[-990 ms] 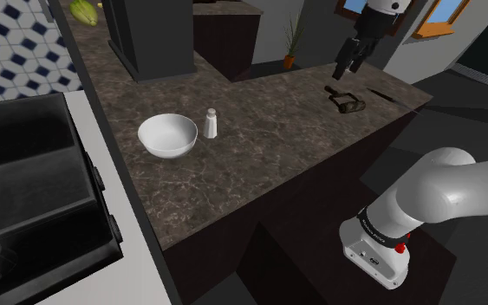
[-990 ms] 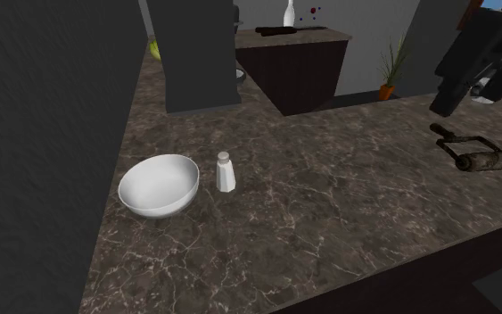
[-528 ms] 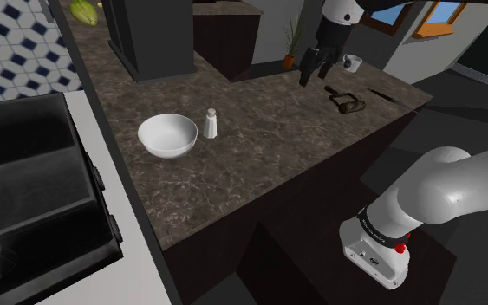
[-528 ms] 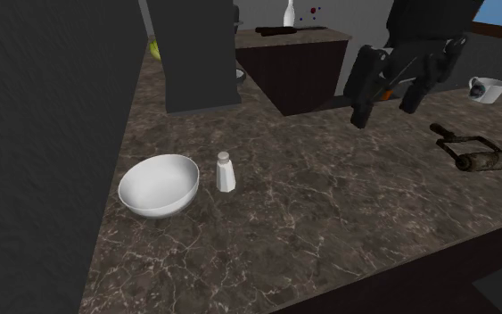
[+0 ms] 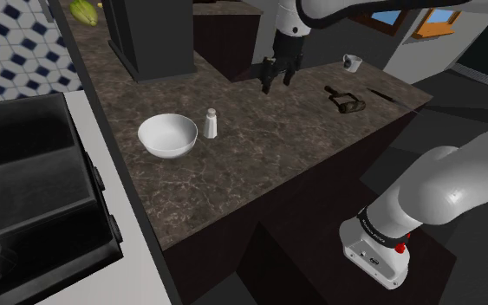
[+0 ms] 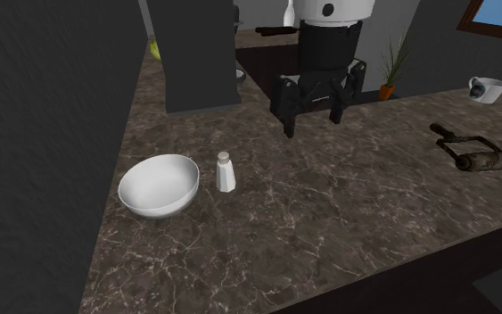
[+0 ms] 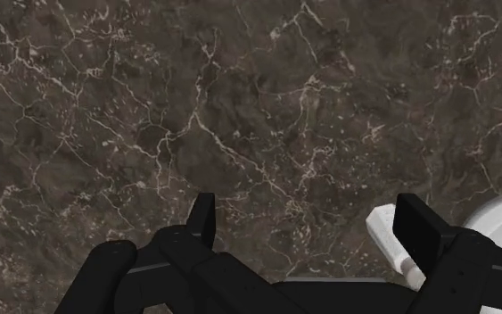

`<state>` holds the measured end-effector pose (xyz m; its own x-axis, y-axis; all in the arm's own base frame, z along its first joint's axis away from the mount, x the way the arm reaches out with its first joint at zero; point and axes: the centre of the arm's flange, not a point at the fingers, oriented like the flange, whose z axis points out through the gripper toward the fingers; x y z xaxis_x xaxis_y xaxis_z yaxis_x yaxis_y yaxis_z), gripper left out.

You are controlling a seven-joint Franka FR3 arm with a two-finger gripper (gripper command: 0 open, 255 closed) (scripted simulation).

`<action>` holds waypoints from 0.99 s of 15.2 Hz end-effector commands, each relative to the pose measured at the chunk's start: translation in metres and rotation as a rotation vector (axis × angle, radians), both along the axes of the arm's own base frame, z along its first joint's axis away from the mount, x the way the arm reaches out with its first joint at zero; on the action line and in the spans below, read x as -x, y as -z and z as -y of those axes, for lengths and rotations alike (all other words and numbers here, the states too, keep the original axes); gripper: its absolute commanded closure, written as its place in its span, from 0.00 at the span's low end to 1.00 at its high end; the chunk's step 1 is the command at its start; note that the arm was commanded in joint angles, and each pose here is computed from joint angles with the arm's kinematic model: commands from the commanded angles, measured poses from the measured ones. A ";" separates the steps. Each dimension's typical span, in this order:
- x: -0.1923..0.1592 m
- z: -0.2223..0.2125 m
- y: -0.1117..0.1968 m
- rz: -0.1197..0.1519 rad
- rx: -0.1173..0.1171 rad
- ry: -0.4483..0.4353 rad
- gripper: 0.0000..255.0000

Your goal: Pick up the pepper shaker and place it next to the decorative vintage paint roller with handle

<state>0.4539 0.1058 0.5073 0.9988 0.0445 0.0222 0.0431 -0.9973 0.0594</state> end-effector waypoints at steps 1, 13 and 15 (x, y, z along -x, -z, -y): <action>-0.017 -0.019 0.012 -0.004 0.004 0.000 0.00; -0.120 -0.124 0.086 -0.032 0.030 -0.001 0.00; -0.137 -0.141 0.099 -0.036 0.035 -0.001 0.00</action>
